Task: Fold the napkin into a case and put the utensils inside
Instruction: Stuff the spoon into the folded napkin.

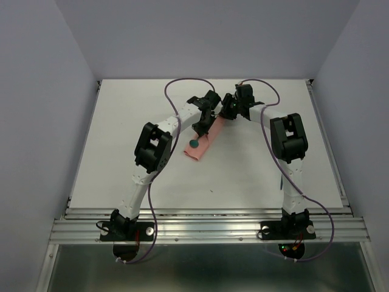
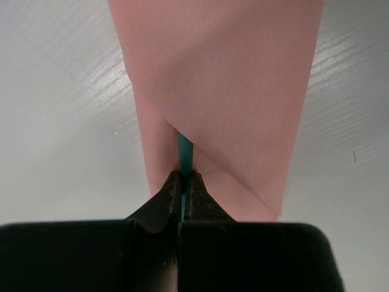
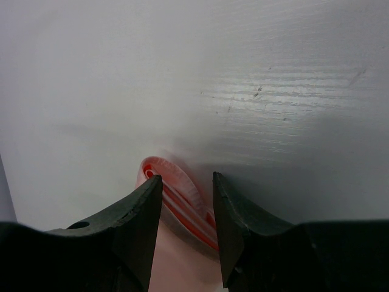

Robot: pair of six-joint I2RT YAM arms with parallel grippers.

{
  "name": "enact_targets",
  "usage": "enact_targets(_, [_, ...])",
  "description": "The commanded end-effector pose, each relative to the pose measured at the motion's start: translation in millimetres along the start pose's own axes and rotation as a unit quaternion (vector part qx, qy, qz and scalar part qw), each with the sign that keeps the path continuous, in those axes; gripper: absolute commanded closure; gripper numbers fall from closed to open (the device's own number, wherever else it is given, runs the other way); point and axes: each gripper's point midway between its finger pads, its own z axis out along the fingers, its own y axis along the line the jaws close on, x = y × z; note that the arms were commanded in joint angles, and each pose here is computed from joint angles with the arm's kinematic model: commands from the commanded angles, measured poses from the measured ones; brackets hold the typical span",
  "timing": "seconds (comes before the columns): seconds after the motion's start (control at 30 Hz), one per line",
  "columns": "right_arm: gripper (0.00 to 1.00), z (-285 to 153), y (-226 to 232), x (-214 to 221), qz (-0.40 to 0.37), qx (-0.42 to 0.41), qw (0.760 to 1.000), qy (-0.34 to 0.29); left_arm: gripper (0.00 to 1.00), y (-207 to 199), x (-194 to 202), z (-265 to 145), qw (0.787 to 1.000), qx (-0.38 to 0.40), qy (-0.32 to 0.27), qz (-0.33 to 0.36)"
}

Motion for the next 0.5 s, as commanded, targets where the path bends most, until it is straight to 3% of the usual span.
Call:
enact_targets(0.0, [0.55,-4.0,-3.0,15.6,-0.007,0.014,1.0,0.022,1.0,1.7,-20.2,-10.4,0.999,-0.005,-0.033,0.013])
enact_targets(0.47, [0.55,-0.5,-10.4,21.8,-0.004,0.021,0.999,0.028,1.0,6.1,-31.3,-5.9,0.999,-0.009,-0.043,0.021])
